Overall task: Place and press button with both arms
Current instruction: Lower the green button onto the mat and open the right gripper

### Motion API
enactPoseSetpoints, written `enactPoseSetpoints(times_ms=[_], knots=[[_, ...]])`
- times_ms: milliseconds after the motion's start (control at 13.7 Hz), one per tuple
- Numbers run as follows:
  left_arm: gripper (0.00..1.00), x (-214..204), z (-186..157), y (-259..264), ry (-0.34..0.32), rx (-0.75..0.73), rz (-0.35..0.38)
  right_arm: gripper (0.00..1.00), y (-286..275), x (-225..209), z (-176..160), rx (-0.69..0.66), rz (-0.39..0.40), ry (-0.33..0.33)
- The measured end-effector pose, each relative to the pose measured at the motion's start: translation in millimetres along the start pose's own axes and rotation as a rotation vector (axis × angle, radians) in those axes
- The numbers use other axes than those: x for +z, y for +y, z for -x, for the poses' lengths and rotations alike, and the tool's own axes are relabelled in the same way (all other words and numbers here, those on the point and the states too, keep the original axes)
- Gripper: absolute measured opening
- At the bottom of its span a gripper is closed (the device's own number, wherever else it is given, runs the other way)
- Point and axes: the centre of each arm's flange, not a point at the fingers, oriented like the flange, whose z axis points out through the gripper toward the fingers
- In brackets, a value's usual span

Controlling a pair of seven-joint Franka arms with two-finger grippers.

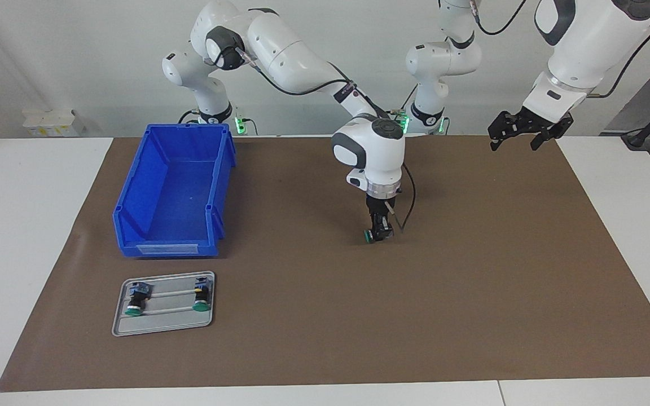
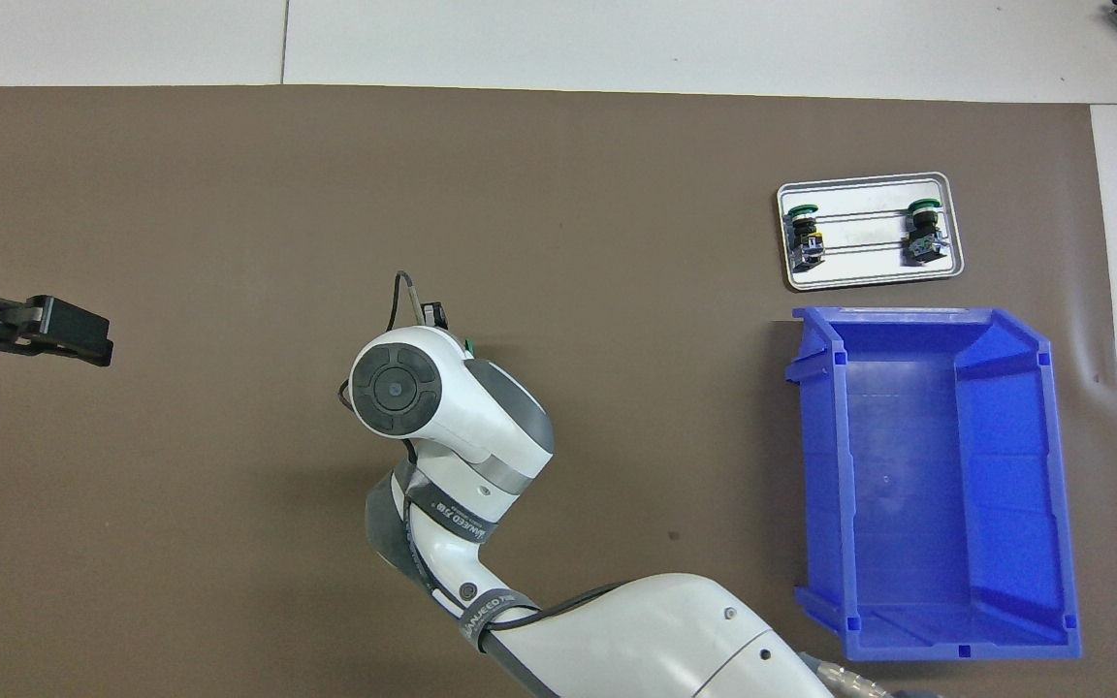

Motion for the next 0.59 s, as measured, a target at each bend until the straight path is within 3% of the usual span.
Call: enactPoseSetpoints(times_ms=[73, 439, 585], knots=[[1.0, 0.0, 0.0, 0.0, 0.0, 0.0, 0.0, 0.39, -0.5, -0.1, -0.5, 0.002, -0.001, 0.0], [1.0, 0.0, 0.0, 0.0, 0.0, 0.0, 0.0, 0.99, -30.6, -31.1, -27.2, -0.078, -0.052, -0.018], [1.0, 0.0, 0.0, 0.0, 0.0, 0.0, 0.0, 1.0, -54.7, -70.7, -60.2, -0.102, -0.092, -0.026]])
